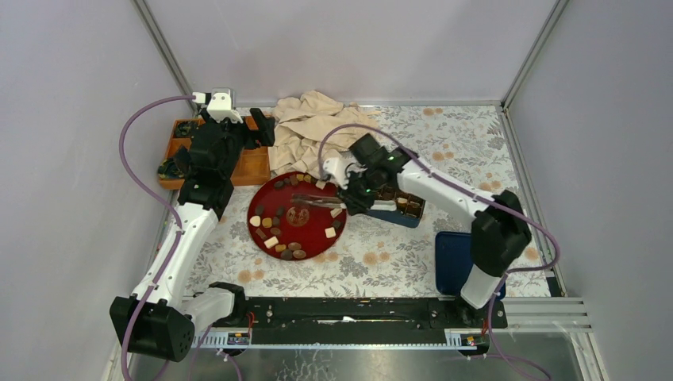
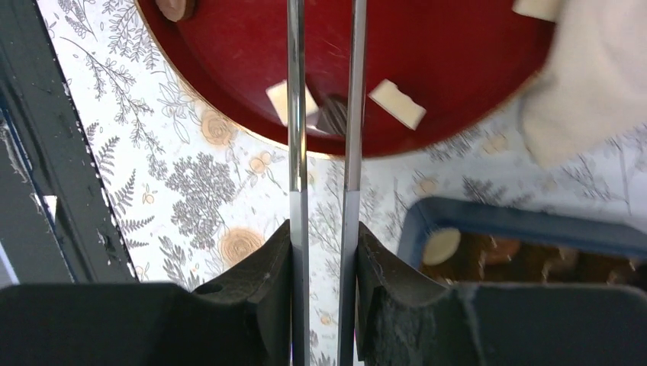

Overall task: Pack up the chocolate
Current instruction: Place the fake chocolate in the packing box.

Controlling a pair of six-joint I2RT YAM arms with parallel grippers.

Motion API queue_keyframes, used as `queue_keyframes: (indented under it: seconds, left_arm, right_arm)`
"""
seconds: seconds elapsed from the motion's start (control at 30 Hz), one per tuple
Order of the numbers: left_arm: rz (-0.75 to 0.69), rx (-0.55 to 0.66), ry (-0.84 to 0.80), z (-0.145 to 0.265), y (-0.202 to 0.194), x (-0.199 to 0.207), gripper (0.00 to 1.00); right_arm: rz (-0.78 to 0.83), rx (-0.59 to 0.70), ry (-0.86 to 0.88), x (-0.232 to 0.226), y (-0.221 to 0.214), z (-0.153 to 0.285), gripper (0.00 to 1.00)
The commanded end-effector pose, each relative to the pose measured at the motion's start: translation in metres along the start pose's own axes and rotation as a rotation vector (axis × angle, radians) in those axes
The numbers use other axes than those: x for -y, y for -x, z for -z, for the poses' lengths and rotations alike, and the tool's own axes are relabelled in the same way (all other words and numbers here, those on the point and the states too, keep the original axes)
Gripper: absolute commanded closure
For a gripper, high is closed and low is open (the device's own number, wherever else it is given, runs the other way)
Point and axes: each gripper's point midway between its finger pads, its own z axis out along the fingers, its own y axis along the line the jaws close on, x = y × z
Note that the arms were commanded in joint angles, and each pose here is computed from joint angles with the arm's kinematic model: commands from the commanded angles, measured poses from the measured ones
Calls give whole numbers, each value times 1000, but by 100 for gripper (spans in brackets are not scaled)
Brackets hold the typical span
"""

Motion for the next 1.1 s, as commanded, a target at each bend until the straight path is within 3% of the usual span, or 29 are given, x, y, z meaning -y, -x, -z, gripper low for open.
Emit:
queue_keyframes:
  seconds: [0.0, 0.17, 0.53, 1.07]
  left_arm:
    - [-8, 29, -4, 3, 6, 1, 1]
    - [-9, 30, -4, 4, 6, 1, 1]
    - [2, 25, -21, 2, 5, 4, 1]
    - [10, 24, -35, 2, 4, 7, 1]
  right_arm:
    - [-29, 130, -6, 13, 6, 58, 96]
    - [-209, 219, -101, 53, -35, 121, 96]
    - [-614, 160, -538, 77, -183, 191, 93]
    - [-709, 52, -628, 73, -229, 181, 85]
